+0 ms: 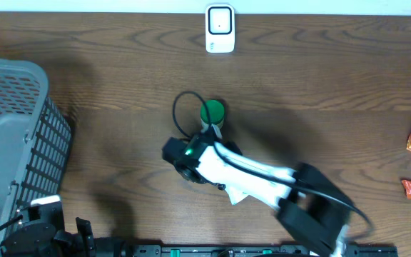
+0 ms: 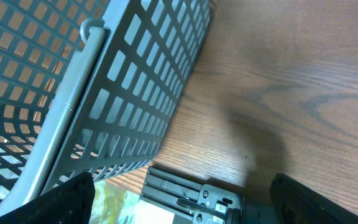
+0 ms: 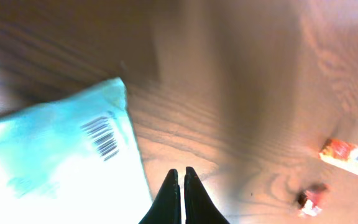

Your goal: Scan the item barcode

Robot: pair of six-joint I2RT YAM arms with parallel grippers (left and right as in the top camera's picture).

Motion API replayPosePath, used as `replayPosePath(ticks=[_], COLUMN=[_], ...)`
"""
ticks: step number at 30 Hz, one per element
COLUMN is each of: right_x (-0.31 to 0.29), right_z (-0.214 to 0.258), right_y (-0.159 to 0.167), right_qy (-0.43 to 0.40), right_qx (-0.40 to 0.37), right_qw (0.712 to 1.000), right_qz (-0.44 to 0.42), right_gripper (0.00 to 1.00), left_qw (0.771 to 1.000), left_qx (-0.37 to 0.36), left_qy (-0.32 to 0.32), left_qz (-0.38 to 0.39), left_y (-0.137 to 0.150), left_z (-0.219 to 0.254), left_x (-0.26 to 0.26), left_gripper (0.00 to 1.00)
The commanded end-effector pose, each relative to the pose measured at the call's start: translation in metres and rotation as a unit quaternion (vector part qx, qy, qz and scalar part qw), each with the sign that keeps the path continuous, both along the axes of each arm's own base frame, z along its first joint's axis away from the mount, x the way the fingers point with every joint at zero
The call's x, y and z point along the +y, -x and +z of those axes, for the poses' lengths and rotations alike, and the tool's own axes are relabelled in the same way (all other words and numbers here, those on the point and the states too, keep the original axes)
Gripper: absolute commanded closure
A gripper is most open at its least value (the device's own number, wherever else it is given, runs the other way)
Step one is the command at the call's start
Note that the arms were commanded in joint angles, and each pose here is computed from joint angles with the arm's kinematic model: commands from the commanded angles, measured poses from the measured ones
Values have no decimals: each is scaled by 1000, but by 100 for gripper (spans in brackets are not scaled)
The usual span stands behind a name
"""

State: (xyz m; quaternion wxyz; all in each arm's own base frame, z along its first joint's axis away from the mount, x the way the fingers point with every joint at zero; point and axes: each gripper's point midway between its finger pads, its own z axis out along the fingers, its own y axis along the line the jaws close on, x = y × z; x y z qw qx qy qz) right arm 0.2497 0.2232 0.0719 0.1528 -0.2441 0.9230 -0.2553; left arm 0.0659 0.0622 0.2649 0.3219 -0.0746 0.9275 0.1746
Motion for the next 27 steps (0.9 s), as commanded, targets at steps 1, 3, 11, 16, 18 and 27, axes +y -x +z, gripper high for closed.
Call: replayPosePath(ticks=[1, 3, 11, 16, 18, 27], right_x=[37, 57, 58, 31, 23, -16], right_z=[36, 24, -30, -51, -55, -60], right_y=[18, 40, 95, 111, 111, 49], right_qy=[-116, -173, -214, -180, -170, -161], right_qx=[28, 93, 219, 232, 227, 122], right_qw=[992, 980, 952, 955, 957, 969], right_qz=[35, 40, -1, -47, -61, -144], right_gripper=[99, 99, 99, 99, 99, 98], left_qw=[1000, 1000, 1000, 1000, 1000, 1000], left_qx=[-1, -1, -1, -1, -1, -1], left_qy=[-4, -4, -4, -4, -4, -4], left_qz=[2, 2, 2, 2, 2, 2], left_y=[2, 2, 2, 2, 2, 2], left_z=[1, 1, 1, 1, 1, 1], left_x=[1, 1, 1, 1, 1, 1], left_gripper=[10, 10, 10, 10, 10, 10])
